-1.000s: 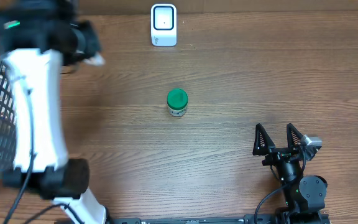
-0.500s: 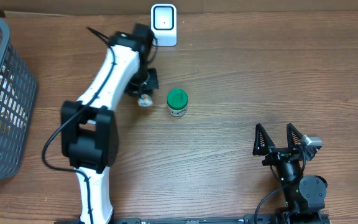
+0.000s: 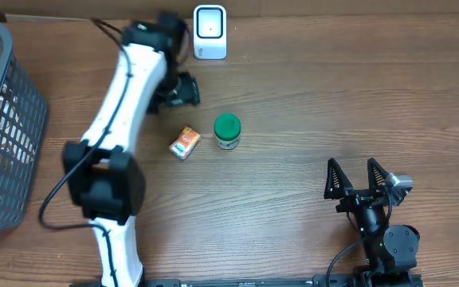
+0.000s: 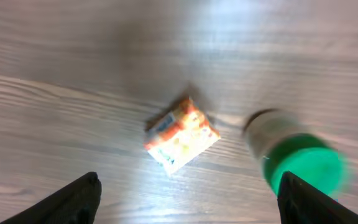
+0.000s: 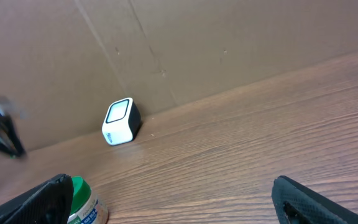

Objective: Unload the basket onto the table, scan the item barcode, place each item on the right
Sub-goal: 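Place the orange snack pack left of the jar and retract, then reach the left gripper into the basket and grasp the Kleenex tissue pack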

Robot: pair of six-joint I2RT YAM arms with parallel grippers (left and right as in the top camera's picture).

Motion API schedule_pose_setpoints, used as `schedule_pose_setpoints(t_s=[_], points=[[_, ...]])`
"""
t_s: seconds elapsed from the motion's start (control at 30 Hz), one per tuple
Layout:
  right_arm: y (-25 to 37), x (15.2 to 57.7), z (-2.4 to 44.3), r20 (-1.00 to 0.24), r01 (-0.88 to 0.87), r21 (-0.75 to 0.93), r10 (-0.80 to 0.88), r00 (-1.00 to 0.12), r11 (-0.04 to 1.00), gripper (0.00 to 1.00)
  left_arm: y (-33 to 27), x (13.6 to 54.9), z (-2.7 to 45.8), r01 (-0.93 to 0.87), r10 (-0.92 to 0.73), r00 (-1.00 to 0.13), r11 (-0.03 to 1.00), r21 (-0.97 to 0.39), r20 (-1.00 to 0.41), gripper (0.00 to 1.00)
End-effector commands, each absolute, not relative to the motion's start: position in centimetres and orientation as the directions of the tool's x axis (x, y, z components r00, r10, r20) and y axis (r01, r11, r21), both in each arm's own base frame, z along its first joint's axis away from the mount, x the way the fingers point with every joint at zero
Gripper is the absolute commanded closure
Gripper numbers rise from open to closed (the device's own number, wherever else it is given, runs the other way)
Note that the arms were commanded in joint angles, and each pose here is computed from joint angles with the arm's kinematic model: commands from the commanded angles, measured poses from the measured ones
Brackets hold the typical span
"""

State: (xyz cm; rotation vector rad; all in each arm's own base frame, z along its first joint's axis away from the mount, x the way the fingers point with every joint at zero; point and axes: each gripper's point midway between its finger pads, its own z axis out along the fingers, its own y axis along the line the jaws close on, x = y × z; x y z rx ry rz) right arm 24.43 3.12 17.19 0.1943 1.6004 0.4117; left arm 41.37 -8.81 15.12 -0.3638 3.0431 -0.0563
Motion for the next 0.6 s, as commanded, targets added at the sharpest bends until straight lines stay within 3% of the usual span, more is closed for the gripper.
schedule_pose_setpoints(t_s=[0.0,0.1,0.27,0.43,0.57], points=[[3.0,24.5,17.0,-0.926,-0.12,0.376,0.37,-0.072,0.919,0.0,-3.3,41.7,27.9,-0.299,-0.331,-0.865,0.944,-0.142,-0.378,0.15],[3.0,24.5,17.0,-0.926,-0.12,0.376,0.37,-0.072,0.919,0.0,2.0,40.2,33.4,-0.401,-0.429,-0.747,0.9,-0.171,-0.508,0.0],[3.0,24.5,17.0,-0.926,-0.12,0.376,0.37,-0.072,0.919,0.0,12.8,34.6,38.6,-0.655,-0.653,-0.471,0.709,-0.262,-0.593,0.0],[3.0,24.5,17.0,-0.926,-0.12,0.376,0.37,-0.072,0.919,0.0,22.5,27.8,38.3,-0.862,-0.803,-0.211,0.422,-0.281,-0.557,0.0],[3.0,24.5,17.0,-0.926,-0.12,0.376,0.37,-0.072,0.919,0.0,27.4,24.4,35.4,-0.927,-0.844,-0.167,0.31,-0.21,-0.51,0.0]])
